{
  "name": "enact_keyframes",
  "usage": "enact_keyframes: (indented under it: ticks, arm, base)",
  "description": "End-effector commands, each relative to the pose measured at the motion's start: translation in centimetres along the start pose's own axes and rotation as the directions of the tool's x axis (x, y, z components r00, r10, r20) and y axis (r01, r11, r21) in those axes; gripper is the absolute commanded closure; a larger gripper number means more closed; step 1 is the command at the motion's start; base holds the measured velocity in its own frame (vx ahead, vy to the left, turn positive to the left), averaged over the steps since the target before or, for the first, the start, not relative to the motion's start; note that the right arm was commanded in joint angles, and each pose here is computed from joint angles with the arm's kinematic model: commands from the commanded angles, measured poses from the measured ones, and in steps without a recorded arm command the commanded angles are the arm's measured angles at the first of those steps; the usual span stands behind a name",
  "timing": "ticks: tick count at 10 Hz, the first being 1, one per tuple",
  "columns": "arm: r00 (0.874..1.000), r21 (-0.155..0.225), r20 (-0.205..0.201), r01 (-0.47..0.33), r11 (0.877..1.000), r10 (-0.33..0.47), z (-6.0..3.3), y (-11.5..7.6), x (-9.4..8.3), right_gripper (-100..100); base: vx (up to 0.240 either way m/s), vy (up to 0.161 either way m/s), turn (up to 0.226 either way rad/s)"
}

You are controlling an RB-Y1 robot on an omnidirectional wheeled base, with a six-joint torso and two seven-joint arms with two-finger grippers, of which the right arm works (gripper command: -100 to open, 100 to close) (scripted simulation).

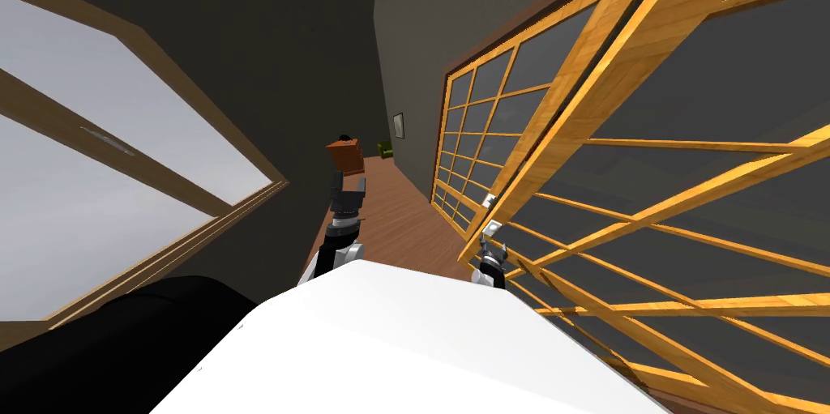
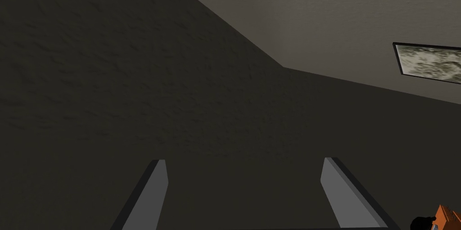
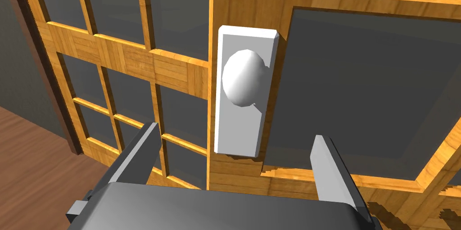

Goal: Pull the door open

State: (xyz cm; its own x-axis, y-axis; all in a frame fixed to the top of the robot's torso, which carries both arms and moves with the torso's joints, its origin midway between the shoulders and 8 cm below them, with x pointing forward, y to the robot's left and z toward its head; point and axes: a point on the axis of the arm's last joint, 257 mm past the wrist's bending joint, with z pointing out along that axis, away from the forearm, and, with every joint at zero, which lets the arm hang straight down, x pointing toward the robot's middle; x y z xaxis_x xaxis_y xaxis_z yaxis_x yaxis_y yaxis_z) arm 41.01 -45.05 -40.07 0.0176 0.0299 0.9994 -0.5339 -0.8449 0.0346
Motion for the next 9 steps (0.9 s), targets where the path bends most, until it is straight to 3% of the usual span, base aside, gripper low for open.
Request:
enact_keyframes:
  ticks: [1, 6, 7, 8, 9]
  arm:
    - [1.0, -0.005, -0.002, -0.004, 1.0, 0.004, 0.09, 1.4, 0.0, -100]
    - [1.0, -0.02, -0.003, -0.005, 1.0, 0.005, 0.17, 7.3, -0.1, -100]
    - [1.0, -0.022, -0.003, -0.005, 1.0, 0.005, 0.17, 8.1, -0.1, -100]
    - [1.0, -0.02, -0.003, -0.003, 1.0, 0.003, 0.11, 7.4, -0.1, -100]
    - [1.0, -0.02, -0.003, -0.003, 1.0, 0.003, 0.11, 7.4, -0.1, 100]
  base:
    - [0.146, -0.004, 0.027]
    - [0.163, 0.002, 0.033]
    - [0.145, 0.0, 0.025]
    - [0.062, 0.0, 0.004]
    - [-0.008, -0.001, -0.003]
